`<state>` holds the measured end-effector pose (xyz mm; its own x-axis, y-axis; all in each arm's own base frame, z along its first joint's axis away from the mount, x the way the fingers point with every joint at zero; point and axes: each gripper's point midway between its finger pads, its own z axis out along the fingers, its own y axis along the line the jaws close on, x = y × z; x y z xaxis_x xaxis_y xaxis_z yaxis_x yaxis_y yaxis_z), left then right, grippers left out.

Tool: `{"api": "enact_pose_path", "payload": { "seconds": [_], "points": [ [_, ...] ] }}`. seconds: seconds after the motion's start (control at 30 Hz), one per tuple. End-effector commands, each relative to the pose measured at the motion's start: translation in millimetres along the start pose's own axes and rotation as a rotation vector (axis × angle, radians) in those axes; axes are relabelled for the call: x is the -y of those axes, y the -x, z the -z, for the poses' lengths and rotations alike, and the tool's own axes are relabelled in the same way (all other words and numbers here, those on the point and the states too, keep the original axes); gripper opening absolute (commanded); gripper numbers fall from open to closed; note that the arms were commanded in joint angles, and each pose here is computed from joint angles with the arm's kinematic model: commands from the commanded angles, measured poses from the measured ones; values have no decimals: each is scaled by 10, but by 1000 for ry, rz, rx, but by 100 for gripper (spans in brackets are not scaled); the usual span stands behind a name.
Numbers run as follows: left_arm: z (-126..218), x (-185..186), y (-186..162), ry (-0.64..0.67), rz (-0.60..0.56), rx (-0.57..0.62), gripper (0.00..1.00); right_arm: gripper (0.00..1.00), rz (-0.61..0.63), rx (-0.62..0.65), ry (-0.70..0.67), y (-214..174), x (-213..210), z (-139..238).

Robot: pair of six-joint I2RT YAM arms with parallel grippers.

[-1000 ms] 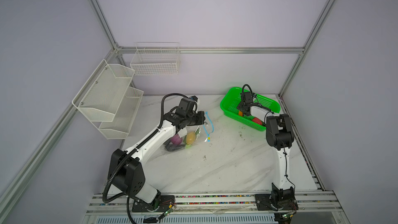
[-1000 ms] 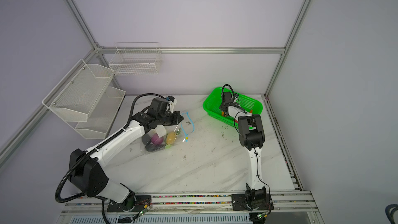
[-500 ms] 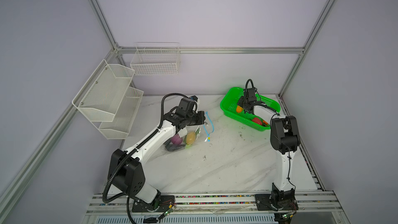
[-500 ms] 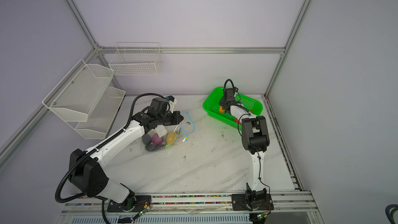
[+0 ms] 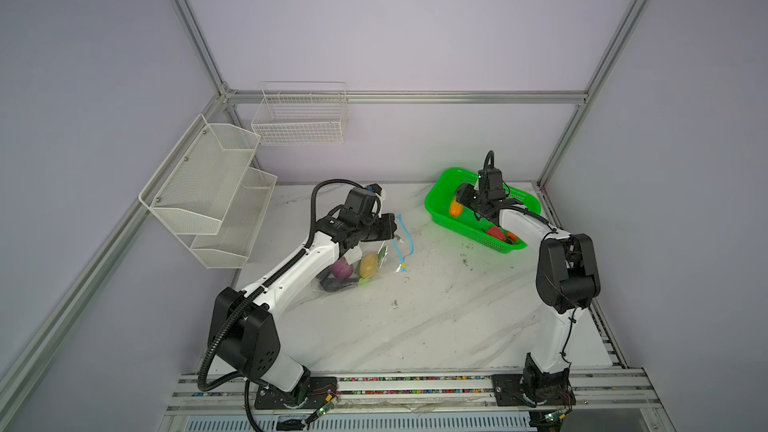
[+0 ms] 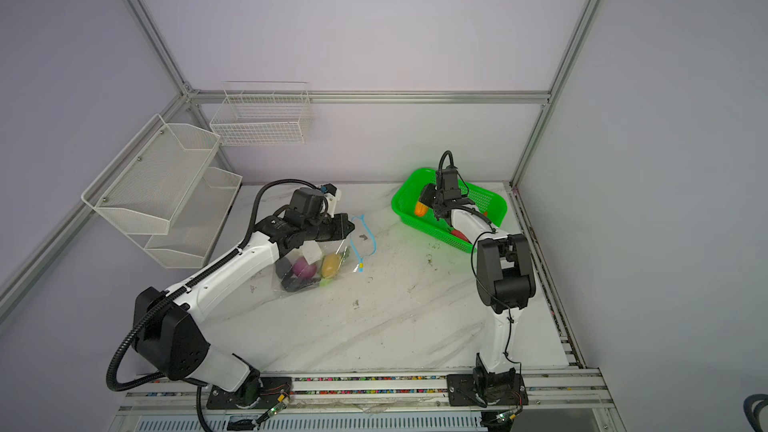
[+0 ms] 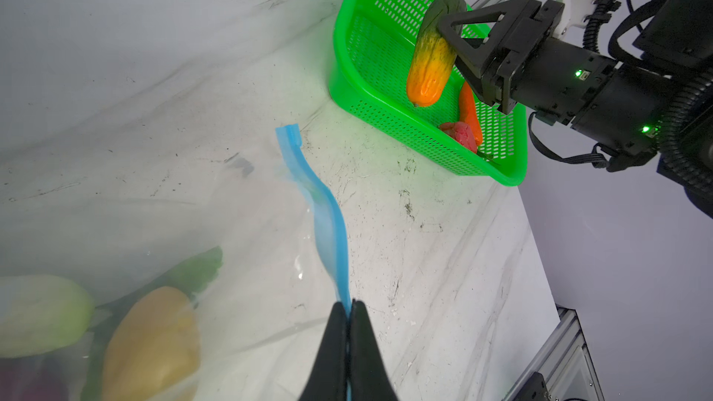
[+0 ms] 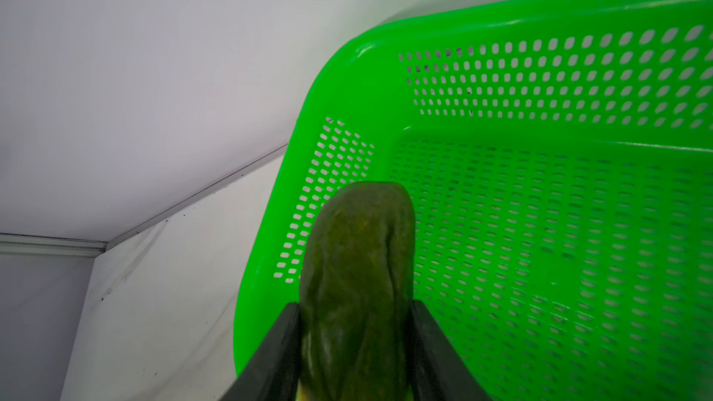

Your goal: Place the food in the zip-top bag and seal the zipper

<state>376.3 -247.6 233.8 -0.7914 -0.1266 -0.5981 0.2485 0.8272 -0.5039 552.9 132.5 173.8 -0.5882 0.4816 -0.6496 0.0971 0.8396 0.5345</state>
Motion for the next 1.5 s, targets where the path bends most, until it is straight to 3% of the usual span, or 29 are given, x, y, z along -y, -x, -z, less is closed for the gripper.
{"api": "enact_pose_path", "payload": {
  "seconds": [0.0, 0.2, 0.43, 0.77, 1.03, 1.47],
  "points": [
    [50, 135, 65, -53, 7, 30, 0, 43, 28, 75, 87, 199, -220, 232],
    [68, 168, 75, -61, 7, 33, 0, 43, 65, 123, 231, 100, -493, 466],
    [73, 162, 55, -57, 8, 33, 0, 43, 59, 48, 325, -495, -855, 538],
    [37, 188, 66, -63, 6, 35, 0, 42, 27, -4, 413, -924, -1099, 626],
    [49, 181, 56, -57, 5, 39, 0, 42, -27, -45, 478, -1051, -1267, 785],
    [80, 179, 34, -55, 5, 45, 0, 41, -13, -95, 500, -1219, -1420, 989]
  ]
}}
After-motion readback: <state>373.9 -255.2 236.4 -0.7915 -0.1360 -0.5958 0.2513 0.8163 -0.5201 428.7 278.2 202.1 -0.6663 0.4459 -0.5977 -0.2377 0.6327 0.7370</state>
